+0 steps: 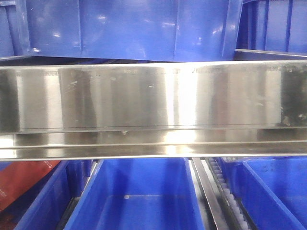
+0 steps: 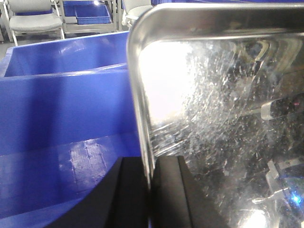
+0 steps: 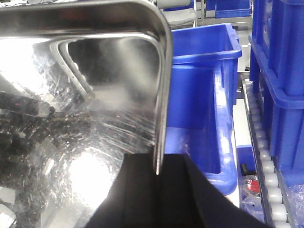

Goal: Stack silver trays without gaps
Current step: 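Lift the silver tray off the shelf and pull it toward the robot, then hold the silver tray in both grippers while the base drives away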

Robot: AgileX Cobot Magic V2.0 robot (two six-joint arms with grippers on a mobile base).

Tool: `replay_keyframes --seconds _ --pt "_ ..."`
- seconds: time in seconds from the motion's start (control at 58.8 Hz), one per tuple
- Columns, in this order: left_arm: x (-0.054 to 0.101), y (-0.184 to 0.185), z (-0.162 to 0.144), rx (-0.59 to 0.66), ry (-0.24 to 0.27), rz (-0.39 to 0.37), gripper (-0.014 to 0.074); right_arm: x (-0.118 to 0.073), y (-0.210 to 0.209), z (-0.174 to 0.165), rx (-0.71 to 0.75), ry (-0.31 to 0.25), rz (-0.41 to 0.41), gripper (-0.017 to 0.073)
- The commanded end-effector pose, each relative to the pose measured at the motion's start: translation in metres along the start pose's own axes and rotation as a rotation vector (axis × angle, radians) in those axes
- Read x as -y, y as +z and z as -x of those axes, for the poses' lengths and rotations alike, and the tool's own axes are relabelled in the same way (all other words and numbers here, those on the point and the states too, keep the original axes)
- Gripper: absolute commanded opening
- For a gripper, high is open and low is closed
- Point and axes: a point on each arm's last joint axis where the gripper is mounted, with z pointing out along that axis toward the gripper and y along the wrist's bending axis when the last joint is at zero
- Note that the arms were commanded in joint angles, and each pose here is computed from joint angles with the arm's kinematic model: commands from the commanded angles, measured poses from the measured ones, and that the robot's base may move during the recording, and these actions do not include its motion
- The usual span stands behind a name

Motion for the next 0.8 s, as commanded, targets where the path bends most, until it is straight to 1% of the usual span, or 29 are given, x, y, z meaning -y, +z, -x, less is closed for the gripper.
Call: replay_keyframes --seconds 0.0,0.782 --pt "0.0115 -0.0071 0.013 0.101 -0.023 -0.074 -0.0007 -0.008 -0.0059 0.01 0.085 0.021 0.045 -0.0079" --pt "0.0115 -0.0072 0.013 0.101 -0.023 -0.075 -0.0007 -0.008 -0.0059 0.01 0.085 0.021 0.045 -0.0079"
